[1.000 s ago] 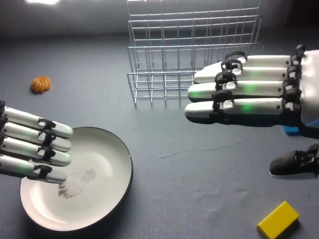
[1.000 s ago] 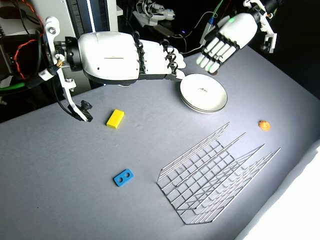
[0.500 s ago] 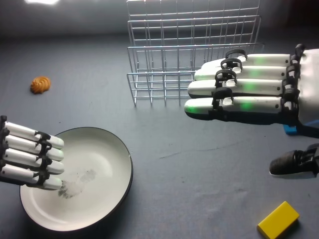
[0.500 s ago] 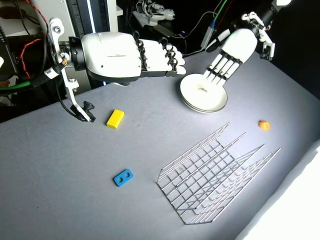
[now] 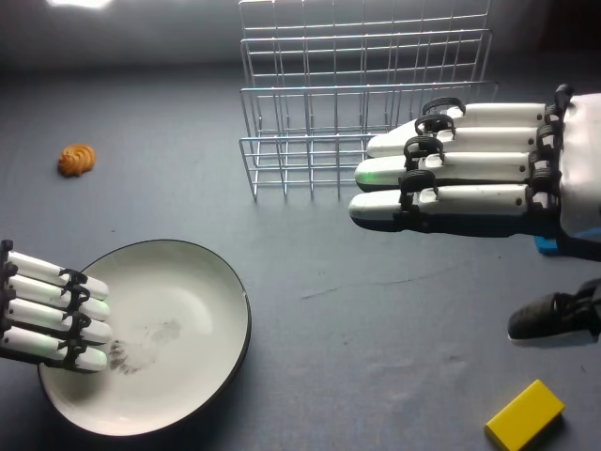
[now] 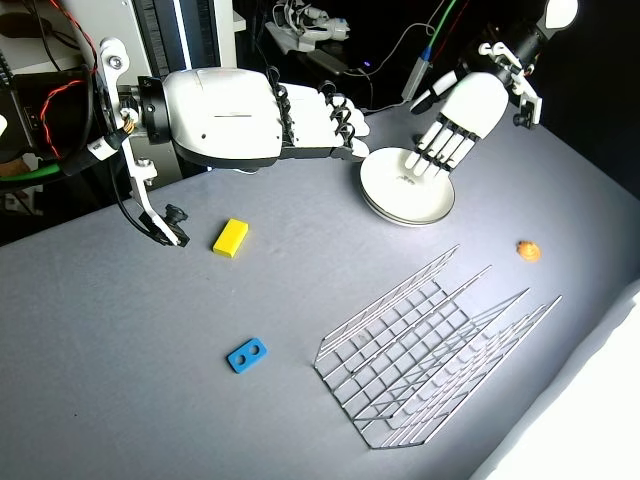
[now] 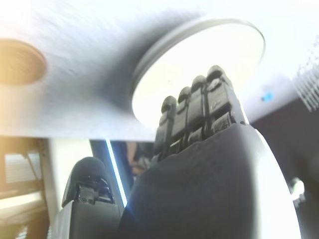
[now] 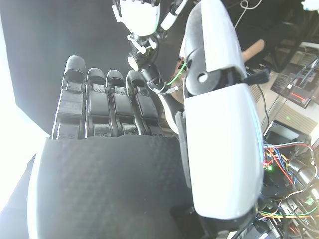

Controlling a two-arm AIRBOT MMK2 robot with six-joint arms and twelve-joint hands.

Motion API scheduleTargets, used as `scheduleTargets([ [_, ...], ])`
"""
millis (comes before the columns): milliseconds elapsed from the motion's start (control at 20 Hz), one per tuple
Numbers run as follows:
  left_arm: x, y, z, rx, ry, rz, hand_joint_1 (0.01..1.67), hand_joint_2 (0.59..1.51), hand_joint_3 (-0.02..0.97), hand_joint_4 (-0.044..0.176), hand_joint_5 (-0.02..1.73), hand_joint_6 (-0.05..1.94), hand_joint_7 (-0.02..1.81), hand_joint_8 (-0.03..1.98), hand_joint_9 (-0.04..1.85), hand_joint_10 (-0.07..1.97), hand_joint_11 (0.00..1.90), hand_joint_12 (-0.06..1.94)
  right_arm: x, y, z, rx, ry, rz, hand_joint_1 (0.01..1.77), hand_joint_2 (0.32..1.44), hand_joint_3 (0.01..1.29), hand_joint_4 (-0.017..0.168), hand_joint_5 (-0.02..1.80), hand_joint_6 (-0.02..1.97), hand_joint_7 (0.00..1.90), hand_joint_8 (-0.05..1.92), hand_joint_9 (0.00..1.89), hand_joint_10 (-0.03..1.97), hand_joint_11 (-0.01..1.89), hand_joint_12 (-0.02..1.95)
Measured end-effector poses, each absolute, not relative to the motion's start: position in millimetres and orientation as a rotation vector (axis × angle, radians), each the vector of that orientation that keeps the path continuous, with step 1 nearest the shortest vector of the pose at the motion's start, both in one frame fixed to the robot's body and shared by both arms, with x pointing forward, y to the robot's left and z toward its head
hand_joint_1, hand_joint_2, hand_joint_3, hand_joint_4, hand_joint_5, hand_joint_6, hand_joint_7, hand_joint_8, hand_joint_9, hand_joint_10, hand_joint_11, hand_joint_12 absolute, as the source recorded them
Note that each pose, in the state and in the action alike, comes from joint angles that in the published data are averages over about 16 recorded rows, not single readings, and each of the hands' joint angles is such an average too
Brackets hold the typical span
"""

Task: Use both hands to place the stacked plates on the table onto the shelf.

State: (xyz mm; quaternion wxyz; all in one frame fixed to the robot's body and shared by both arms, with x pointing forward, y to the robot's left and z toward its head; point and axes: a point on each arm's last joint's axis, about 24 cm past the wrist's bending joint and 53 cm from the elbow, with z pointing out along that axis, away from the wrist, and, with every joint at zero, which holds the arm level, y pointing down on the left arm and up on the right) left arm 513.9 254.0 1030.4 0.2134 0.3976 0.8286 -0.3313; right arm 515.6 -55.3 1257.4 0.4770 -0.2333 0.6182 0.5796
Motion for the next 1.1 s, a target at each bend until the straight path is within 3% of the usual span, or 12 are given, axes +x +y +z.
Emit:
scheduleTargets([
  [500, 510.2, 256.6, 1013.0, 1.030, 2.359, -0.926, 0.02, 1.170, 0.008, -0.002, 0.06, 0.00, 0.02, -0.01, 0.02, 0.00, 0.02, -0.01, 518.7, -47.7, 1261.6, -0.625, 1.452, 1.354, 1.16, 0.95, 0.02, -0.005, 0.12, 0.03, 0.06, 0.02, 0.04, 0.01, 0.02, 0.39],
  [1100, 493.4, 212.2, 1007.2, 0.885, 2.360, -1.044, 0.02, 1.174, 0.008, 0.000, 0.05, -0.01, 0.00, -0.01, 0.02, 0.00, 0.02, -0.01, 528.6, -6.3, 1256.1, -0.770, 1.325, 1.234, 1.18, 0.96, 0.02, 0.002, 0.10, 0.03, 0.04, 0.02, 0.03, 0.01, 0.02, 0.36],
])
